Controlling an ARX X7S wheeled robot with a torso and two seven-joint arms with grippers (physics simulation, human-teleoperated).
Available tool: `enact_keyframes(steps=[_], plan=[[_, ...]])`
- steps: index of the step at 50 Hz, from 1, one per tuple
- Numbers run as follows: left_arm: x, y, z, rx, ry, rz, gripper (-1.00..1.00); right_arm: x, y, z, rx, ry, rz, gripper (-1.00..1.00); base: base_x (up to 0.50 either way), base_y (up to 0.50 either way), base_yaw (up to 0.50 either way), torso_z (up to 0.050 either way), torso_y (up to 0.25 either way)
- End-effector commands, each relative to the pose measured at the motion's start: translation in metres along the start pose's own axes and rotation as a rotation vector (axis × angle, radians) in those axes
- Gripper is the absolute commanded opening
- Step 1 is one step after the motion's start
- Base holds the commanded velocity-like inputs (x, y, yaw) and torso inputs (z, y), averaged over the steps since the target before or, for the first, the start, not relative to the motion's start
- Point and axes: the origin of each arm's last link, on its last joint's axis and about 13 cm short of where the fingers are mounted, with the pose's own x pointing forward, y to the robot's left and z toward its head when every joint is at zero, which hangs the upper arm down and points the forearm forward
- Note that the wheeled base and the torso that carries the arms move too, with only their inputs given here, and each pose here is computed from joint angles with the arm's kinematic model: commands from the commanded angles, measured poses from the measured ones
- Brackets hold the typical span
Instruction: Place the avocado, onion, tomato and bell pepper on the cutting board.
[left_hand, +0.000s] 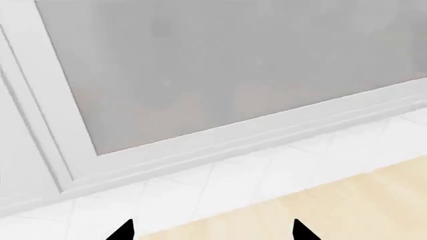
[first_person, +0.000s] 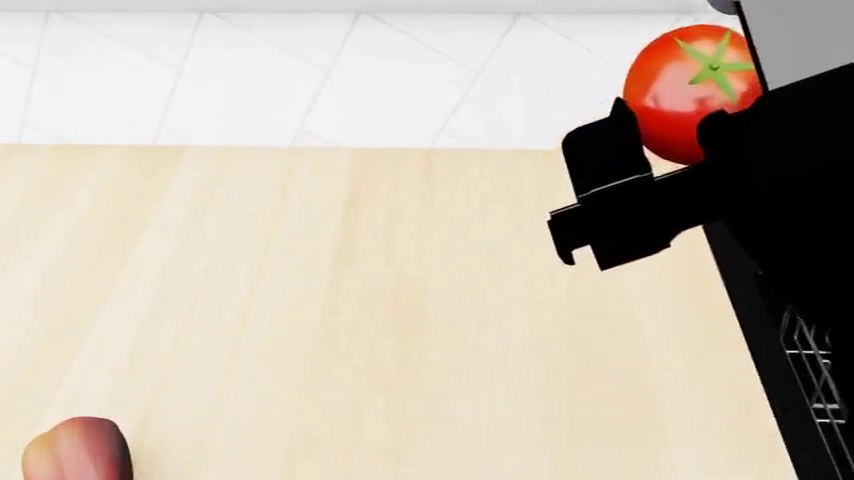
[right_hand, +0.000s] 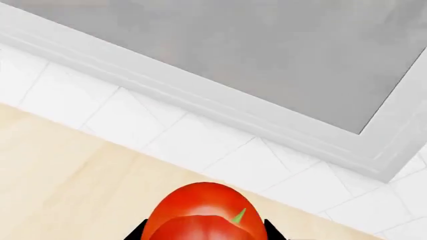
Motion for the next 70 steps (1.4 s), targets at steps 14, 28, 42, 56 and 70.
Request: enact_keyframes(steps=[14,28,42,56,70], plan=[[-0.055,-0.022,-0.005,0.180,0.326,-0.262,1.00,-0.017,-0.001,0.013,-0.004,-0.086,-0.032,-1.00,0.00,0.00,0.00,0.000,0.000],[-0.062,-0.033,-0.027,0.213,0.463,-0.390,1.00,-0.014,0.000,0.006,0.005,-0.079,-0.026,-1.00,0.00,0.00,0.00,0.000,0.000],[-0.063,-0.037,-0.045,0.226,0.522,-0.432,1.00,-0.014,0.002,0.004,0.003,-0.072,-0.015,-1.00,0.00,0.00,0.00,0.000,0.000],[-0.045,-0.042,-0.062,0.243,0.546,-0.438,1.00,-0.013,0.002,-0.001,0.007,-0.062,-0.008,-1.00,0.00,0.00,0.00,0.000,0.000],[-0.043,-0.047,-0.085,0.066,0.592,-0.340,1.00,-0.012,0.004,-0.003,0.010,-0.062,-0.001,-1.00,0.00,0.00,0.00,0.000,0.000]])
